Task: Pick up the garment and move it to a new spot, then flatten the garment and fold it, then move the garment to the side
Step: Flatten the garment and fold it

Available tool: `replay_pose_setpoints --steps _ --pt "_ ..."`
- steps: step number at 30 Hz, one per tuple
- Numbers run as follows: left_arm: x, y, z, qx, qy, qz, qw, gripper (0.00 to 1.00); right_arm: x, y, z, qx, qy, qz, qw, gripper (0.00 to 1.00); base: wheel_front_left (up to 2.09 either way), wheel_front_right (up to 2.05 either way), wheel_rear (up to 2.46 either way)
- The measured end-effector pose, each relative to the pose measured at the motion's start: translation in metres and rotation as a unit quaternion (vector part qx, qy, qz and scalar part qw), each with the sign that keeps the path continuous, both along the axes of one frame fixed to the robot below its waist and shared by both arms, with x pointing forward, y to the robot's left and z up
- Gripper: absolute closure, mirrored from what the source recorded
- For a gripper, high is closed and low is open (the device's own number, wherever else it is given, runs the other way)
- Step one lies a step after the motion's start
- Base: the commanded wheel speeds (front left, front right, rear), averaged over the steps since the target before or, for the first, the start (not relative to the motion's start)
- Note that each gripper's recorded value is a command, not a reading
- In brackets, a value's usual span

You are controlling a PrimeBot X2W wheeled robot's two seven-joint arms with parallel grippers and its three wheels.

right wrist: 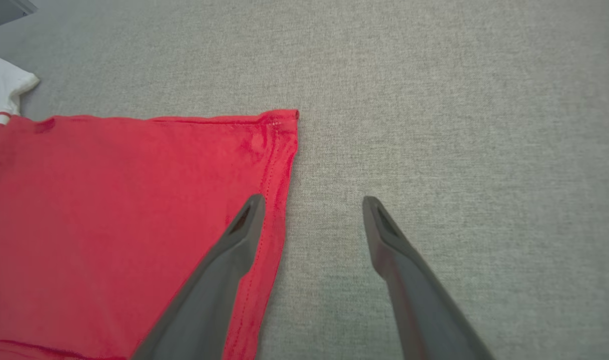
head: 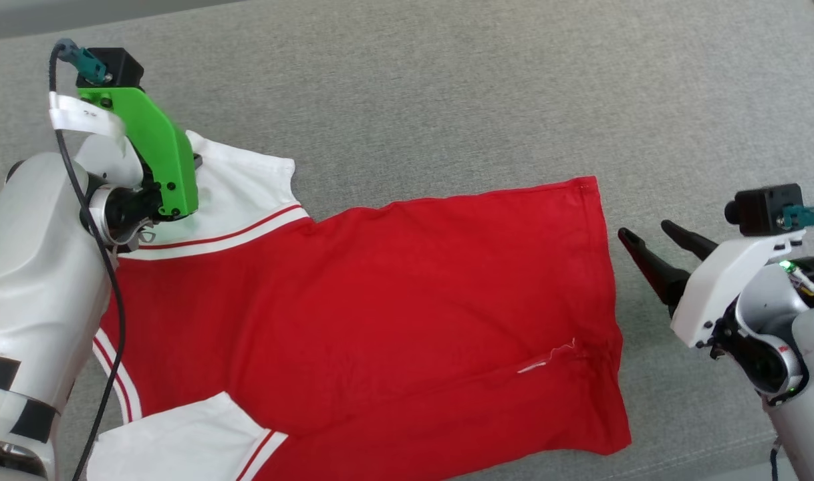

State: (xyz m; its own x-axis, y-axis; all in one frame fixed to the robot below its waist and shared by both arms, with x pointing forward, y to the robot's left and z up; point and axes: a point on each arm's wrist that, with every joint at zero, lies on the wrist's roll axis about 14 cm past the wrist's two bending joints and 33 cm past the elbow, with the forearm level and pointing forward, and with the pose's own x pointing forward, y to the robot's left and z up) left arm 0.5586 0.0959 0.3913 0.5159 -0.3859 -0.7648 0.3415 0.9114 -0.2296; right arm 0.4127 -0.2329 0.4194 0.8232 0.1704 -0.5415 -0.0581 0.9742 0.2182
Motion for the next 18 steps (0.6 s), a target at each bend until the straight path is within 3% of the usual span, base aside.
replay_pose_setpoints --steps 11,18 --pt "-0.007 0.010 0.038 -0.016 -0.077 -0.001 0.997 1.00 0.052 0.031 -0.009 -0.003 0.087 0.082 0.993 0.00 0.00 0.00 0.00" --pt "-0.010 0.025 0.042 -0.022 -0.095 0.010 0.995 1.00 0.051 0.048 -0.047 -0.004 0.178 0.111 0.978 0.00 0.00 0.00 0.00"
